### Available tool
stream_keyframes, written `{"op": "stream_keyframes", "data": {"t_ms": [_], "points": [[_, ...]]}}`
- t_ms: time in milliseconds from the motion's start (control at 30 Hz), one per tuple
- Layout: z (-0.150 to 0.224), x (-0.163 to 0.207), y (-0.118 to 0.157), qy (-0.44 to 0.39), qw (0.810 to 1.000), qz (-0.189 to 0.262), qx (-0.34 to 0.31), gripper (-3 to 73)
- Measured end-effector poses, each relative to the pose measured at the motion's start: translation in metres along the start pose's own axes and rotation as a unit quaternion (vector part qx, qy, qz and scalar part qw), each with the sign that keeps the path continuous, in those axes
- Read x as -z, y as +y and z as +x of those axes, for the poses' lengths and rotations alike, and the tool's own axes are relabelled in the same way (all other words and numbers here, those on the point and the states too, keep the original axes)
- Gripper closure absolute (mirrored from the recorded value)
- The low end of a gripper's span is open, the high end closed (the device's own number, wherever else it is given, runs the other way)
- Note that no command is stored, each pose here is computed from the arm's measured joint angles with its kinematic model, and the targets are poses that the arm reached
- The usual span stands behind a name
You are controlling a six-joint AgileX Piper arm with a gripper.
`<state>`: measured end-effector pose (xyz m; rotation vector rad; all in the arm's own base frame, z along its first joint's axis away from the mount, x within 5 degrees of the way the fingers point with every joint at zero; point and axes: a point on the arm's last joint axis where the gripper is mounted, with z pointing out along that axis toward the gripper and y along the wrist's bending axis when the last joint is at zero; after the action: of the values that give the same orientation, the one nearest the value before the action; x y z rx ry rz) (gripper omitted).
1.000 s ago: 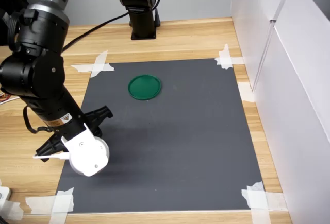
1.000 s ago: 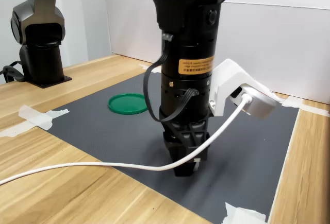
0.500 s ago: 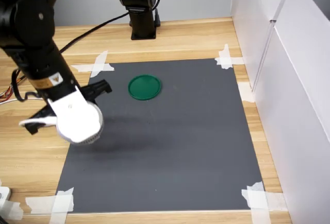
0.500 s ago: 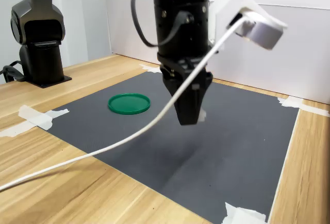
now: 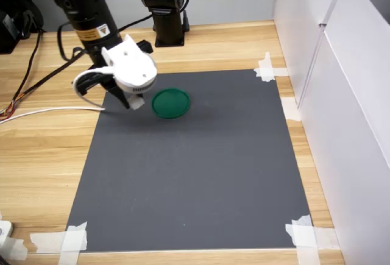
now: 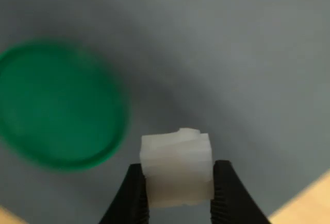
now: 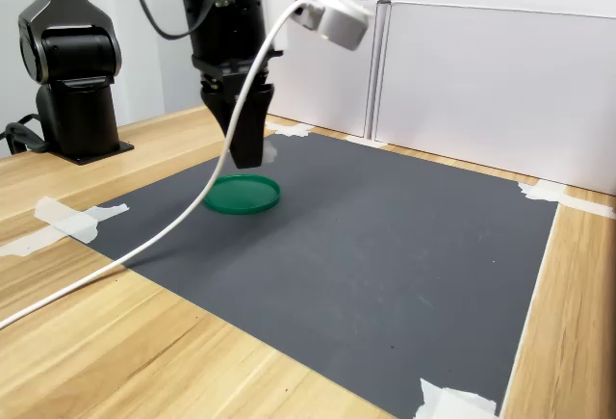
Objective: Grasp a white terminal and put it in the green lid.
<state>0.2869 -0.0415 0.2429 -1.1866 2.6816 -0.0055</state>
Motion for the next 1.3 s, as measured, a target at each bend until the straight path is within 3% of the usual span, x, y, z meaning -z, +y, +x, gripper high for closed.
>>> {"op": "stream_keyframes", "data": {"t_ms": [367, 1033, 1133, 1300], "points": [[0.0, -0.014, 0.058, 0.024, 0.997, -0.01, 0.075, 41.8], [-0.001, -0.036, 0.065, 0.031, 0.995, 0.004, 0.09, 41.6], [-0.001, -0.036, 0.065, 0.032, 0.996, 0.003, 0.085, 36.6], [-0.002, -0.036, 0.065, 0.028, 0.997, 0.008, 0.074, 15.0]]}}
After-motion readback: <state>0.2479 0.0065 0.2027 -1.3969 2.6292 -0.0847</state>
